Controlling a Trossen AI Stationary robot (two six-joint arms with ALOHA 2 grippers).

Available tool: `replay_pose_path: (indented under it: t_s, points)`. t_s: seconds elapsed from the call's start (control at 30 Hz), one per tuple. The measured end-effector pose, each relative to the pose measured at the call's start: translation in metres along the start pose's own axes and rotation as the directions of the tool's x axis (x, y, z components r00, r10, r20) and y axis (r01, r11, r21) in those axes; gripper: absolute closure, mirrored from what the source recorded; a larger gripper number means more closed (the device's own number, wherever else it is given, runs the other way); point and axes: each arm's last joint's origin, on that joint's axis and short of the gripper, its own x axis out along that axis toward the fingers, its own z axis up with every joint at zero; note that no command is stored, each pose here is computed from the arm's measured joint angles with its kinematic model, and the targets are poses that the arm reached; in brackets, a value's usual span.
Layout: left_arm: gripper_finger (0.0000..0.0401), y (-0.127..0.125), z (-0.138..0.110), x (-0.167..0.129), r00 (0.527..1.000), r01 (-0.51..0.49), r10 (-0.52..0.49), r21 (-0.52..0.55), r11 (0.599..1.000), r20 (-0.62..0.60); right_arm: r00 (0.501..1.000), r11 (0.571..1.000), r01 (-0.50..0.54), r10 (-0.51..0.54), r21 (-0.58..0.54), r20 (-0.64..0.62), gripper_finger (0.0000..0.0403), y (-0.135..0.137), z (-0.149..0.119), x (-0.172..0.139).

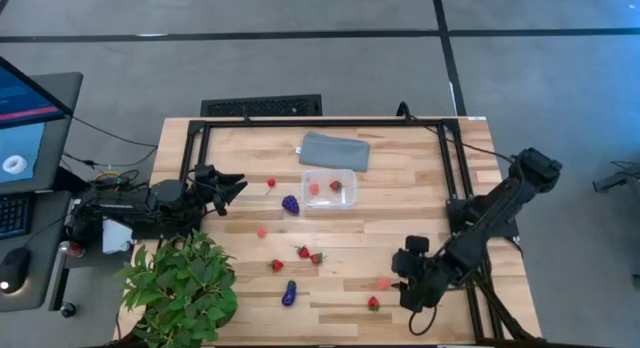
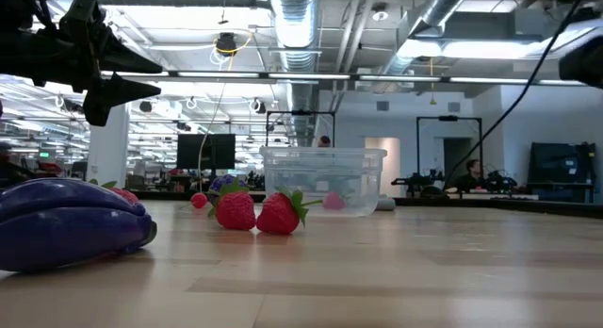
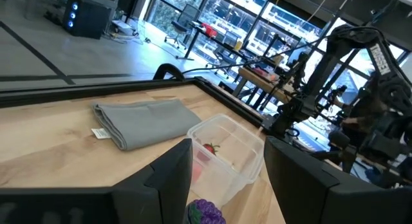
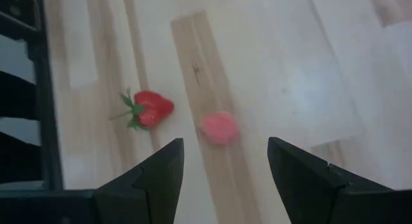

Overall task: Pick and placing Produce into tupperware
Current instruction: Put the pink peach into the transparent bin

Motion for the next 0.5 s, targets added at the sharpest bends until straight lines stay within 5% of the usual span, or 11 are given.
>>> replay_pose_path:
  t_s: [0.5]
  points:
    - [0.0218,0.000,0.000,0.000,1.000,0.001,-0.001,-0.017,1.000,0.000,1.000,0.999,0.011,-0.011,0.033,-0.014,0.0155,0.013,-0.007,0.041]
